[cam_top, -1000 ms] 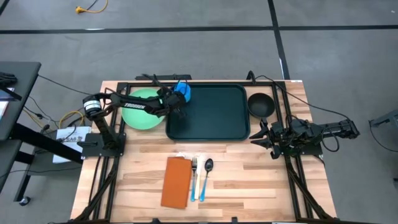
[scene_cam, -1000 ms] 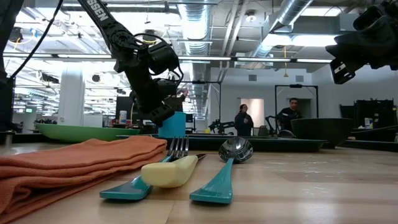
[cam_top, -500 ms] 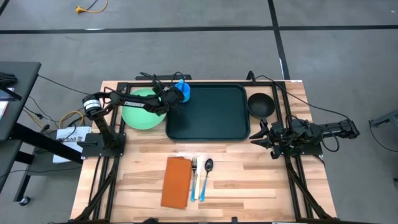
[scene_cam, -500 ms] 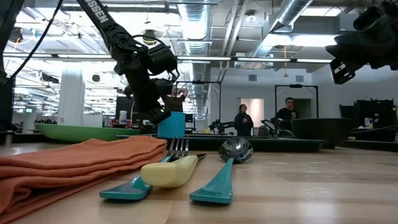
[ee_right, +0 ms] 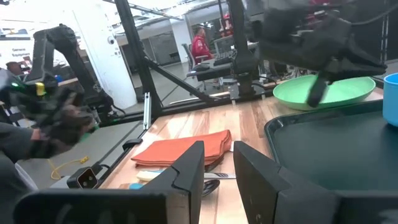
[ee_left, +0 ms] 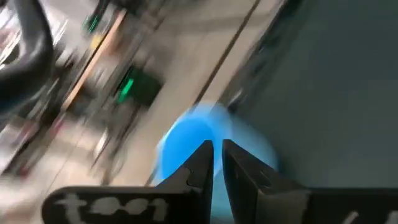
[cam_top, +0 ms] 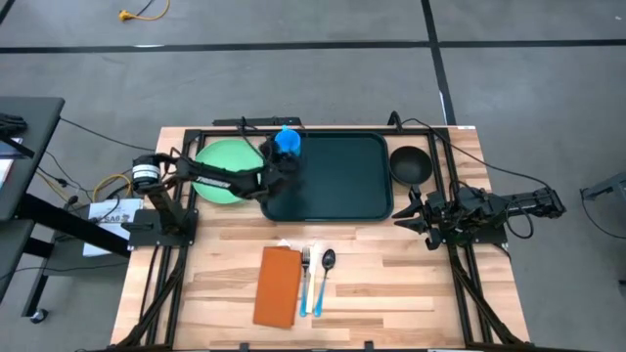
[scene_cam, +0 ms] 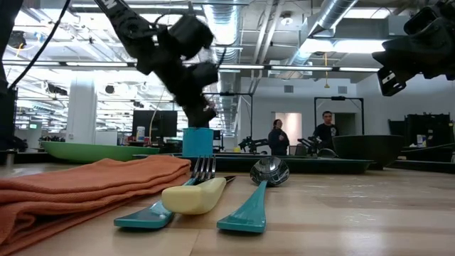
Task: Set up tray
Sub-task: Put the blue mug on the black serving tray
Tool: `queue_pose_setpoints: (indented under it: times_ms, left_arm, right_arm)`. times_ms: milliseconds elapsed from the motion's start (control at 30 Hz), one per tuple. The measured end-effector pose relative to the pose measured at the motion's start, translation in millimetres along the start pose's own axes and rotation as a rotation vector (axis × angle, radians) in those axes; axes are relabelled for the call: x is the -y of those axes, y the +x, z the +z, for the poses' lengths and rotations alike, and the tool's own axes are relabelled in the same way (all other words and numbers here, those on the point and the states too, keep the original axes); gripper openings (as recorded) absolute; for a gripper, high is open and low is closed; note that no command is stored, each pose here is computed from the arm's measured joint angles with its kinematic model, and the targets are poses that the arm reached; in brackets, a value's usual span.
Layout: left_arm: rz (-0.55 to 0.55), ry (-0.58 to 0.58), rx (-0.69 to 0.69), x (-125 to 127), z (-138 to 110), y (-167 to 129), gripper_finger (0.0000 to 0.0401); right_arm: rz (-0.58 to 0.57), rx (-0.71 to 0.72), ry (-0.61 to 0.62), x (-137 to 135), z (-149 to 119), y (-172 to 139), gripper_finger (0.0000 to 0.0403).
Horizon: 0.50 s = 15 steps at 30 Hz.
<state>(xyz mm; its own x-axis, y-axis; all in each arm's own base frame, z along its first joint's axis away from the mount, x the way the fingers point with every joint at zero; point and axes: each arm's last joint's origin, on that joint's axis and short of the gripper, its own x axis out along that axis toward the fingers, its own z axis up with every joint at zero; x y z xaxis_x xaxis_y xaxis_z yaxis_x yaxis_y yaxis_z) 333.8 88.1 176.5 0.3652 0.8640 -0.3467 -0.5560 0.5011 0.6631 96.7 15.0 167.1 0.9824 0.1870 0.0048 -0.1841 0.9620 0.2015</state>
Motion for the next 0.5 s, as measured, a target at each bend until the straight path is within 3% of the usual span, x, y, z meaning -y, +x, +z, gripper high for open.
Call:
queue_pose_setpoints:
  times_ms: [133,233,500]
  left_arm:
    - [-0.315,0.014,0.254,14.7,19.4,-16.2,0.0028]
    - [-0.519,-0.018,0.343,16.4,22.2,-15.5,0.0028]
    - [-0.555,-0.135,0.099,-11.7,-2.4,25.3,0.0028]
  right_arm:
    - [0.000,0.000,0.000,0.0,0.0,0.0,0.0082]
    - [0.000,0.000,0.000,0.0,0.0,0.0,0.0082]
    - [0.000,0.000,0.001,0.0,0.0,0.0,0.0082]
